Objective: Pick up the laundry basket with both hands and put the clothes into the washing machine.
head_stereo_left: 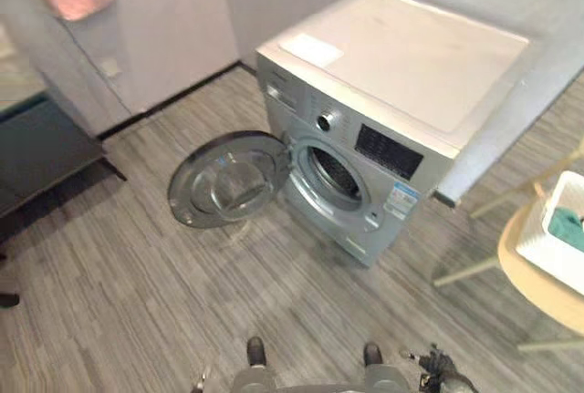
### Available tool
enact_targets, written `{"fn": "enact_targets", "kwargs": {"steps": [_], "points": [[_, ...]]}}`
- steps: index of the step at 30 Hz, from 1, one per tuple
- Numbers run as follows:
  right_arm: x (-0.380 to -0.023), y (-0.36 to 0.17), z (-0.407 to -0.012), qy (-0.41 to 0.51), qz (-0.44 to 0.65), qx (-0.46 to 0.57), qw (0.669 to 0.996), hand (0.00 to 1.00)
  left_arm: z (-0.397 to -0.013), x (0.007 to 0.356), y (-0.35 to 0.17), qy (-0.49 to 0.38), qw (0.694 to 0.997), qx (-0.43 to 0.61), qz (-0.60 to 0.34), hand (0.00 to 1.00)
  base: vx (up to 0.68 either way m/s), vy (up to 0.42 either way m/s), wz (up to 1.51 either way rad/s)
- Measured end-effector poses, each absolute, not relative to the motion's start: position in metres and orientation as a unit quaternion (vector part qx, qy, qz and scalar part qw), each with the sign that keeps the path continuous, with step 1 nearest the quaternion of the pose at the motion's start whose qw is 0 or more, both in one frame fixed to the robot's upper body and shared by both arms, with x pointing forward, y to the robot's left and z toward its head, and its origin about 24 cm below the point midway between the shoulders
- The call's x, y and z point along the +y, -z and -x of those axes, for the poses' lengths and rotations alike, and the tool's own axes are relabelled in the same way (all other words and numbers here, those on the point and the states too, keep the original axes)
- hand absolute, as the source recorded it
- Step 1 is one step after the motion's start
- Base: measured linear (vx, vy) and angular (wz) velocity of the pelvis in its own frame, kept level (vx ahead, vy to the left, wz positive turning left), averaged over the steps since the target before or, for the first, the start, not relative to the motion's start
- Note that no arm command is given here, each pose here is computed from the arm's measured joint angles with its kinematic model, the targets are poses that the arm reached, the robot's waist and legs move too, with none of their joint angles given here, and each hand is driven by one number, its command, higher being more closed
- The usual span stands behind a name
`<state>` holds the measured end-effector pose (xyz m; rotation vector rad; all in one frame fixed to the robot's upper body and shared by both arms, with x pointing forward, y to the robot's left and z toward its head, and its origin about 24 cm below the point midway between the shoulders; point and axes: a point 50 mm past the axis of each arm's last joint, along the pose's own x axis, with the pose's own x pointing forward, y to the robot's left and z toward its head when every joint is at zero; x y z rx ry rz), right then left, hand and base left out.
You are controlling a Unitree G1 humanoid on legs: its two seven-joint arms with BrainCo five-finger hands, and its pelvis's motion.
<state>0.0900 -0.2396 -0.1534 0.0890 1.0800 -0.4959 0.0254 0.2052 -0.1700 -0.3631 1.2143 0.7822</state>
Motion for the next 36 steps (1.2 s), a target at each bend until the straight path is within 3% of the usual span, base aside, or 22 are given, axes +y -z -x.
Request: {"fn": "enact_targets", "kwargs": {"steps": [4, 10, 14, 16, 20, 23, 25, 26, 28, 32, 36], "points": [[-0.237, 0.155, -0.086, 0.261, -0.076, 0.510, 0.816, 0.00, -0.009, 0.194, 0.173, -0.413, 0.688, 0.541, 0.252, 0.00, -0.10, 0.035, 0.05], [-0.222, 0.154, -0.100, 0.233, -0.082, 0.499, 0.831, 0.00, -0.002, 0.192, 0.174, -0.421, 0.677, 0.537, 0.275, 0.00, -0.14, 0.219, -0.81], [-0.194, 0.157, -0.103, 0.216, -0.113, 0.499, 0.832, 0.00, -0.002, 0.208, 0.172, -0.421, 0.690, 0.532, 0.251, 0.00, -0.21, 0.215, -1.13], [-0.178, 0.153, -0.115, 0.192, -0.121, 0.484, 0.845, 0.00, -0.011, 0.217, 0.169, -0.393, 0.720, 0.536, 0.201, 0.00, -0.17, 0.078, -1.91], [-0.189, 0.149, -0.122, 0.201, -0.103, 0.470, 0.853, 0.00, -0.021, 0.215, 0.168, -0.339, 0.751, 0.548, 0.144, 0.00, -0.22, -0.101, -1.78], [-0.200, 0.153, -0.109, 0.208, -0.078, 0.489, 0.843, 0.00, -0.018, 0.212, 0.169, -0.338, 0.745, 0.557, 0.144, 0.00, -0.09, -0.203, -1.09], [-0.191, 0.159, -0.093, 0.225, -0.101, 0.510, 0.824, 0.00, -0.022, 0.232, 0.164, -0.350, 0.755, 0.541, 0.123, 0.00, 0.06, -0.222, -1.11], [-0.204, 0.162, -0.077, 0.256, -0.104, 0.525, 0.805, 0.00, -0.019, 0.213, 0.171, -0.344, 0.737, 0.562, 0.151, 0.00, 0.10, -0.089, -1.09], [-0.211, 0.164, -0.061, 0.283, -0.116, 0.534, 0.788, 0.00, -0.015, 0.210, 0.171, -0.349, 0.731, 0.566, 0.154, 0.00, 0.14, -0.024, -1.21], [-0.214, 0.171, -0.024, 0.314, -0.132, 0.581, 0.739, 0.00, -0.025, 0.215, 0.171, -0.343, 0.739, 0.564, 0.140, 0.00, 0.17, -0.091, -0.48], [-0.216, 0.171, -0.028, 0.319, -0.136, 0.580, 0.737, 0.00, -0.044, 0.211, 0.170, -0.336, 0.751, 0.549, 0.149, 0.00, 0.24, -0.085, 0.16]]}}
